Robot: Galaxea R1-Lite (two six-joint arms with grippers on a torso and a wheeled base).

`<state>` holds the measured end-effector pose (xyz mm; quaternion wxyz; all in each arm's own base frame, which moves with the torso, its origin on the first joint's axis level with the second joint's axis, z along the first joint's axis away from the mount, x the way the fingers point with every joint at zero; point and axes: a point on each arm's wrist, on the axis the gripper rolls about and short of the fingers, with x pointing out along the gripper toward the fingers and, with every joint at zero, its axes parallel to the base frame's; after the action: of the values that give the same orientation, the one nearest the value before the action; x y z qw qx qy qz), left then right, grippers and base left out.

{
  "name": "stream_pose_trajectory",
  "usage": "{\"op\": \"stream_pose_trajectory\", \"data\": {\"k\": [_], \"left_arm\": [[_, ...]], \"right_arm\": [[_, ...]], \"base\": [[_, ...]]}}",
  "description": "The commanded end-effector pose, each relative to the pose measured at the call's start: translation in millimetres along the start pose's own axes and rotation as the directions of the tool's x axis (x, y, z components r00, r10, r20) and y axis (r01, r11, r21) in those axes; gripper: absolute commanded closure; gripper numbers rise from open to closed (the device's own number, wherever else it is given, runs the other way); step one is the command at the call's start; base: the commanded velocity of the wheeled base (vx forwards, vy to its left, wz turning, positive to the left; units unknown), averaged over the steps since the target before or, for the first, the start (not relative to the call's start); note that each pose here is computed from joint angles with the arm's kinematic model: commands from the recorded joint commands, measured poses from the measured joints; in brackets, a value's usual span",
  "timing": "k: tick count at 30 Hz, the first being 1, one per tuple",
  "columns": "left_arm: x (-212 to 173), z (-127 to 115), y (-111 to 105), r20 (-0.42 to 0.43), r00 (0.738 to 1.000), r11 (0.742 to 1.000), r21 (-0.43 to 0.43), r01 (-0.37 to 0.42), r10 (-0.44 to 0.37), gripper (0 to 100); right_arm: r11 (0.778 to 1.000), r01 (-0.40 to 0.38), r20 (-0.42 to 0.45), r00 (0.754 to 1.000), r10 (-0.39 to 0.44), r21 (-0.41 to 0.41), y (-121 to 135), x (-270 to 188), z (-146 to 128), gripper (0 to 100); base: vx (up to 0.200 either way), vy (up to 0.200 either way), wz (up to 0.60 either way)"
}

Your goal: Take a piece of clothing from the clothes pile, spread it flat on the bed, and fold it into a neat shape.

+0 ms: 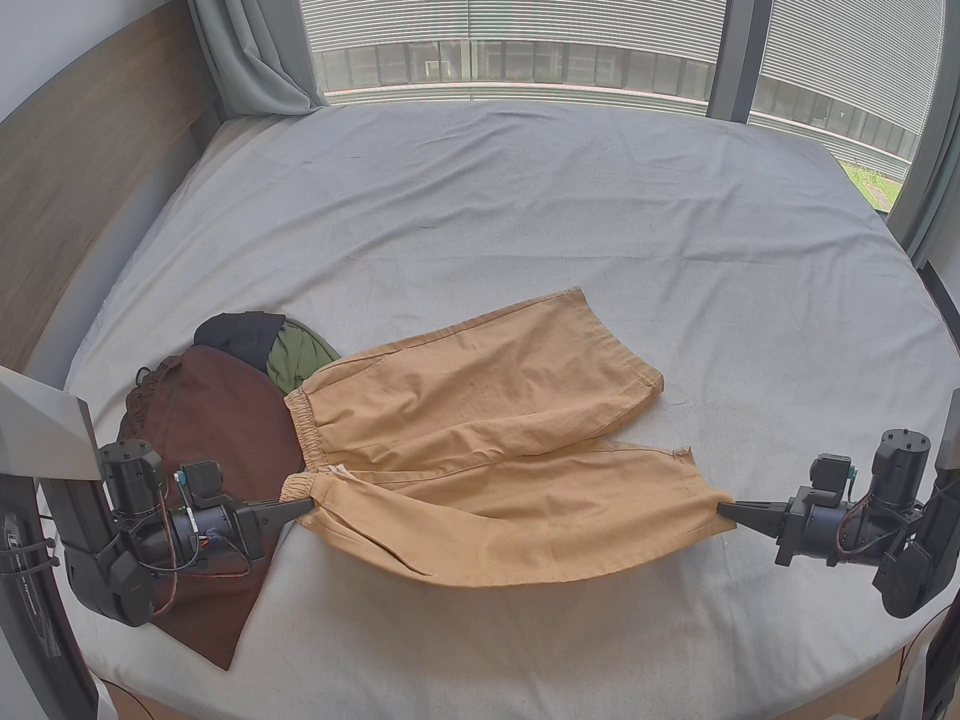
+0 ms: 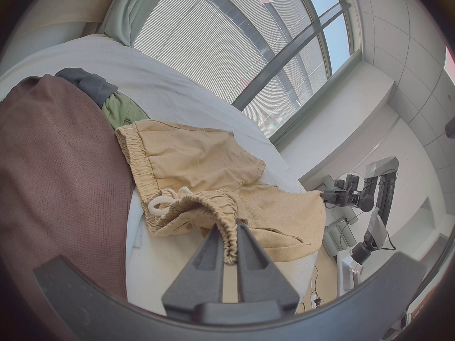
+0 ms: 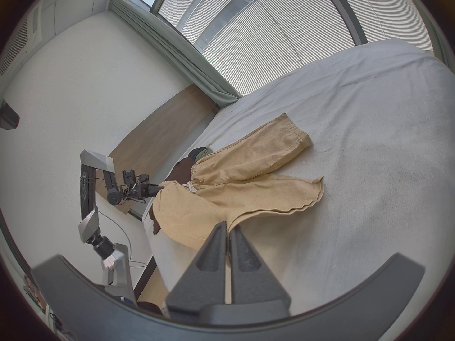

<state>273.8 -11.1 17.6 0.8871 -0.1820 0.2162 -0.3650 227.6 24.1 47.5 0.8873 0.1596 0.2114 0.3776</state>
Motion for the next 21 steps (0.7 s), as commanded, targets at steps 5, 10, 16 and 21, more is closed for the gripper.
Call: {"op": "stream_pose_trajectory", "data": {"k": [5,10,16,21], "left_arm": [[1.6,5.8,2.7,0.024,1.0,1.0,0.008,-0.016,0.016,100],[2.4,6.8,4.7,0.029,0.999,1.0,0.01,-0.018,0.018,100],[3.3,8.4,5.3,0.034,0.999,1.0,-0.001,-0.018,0.018,100],[3.6,9.8,8.1,0.041,0.999,1.0,-0.001,-0.023,0.023,100]], "right_arm": [[0.999,-0.026,0.01,1.0,0.026,-0.022,11.0,-6.7,3.0,100],[0.999,-0.033,0.025,0.999,0.034,-0.041,16.2,-9.7,6.4,100],[0.999,-0.032,0.025,0.999,0.033,-0.04,17.8,-11.9,6.0,100],[0.999,-0.033,0.027,0.999,0.035,-0.043,18.8,-12.3,6.4,100]], "base": [[0.0,0.0,0.0],[0.0,0.0,0.0],[0.0,0.0,0.0],[0.0,0.0,0.0]]}}
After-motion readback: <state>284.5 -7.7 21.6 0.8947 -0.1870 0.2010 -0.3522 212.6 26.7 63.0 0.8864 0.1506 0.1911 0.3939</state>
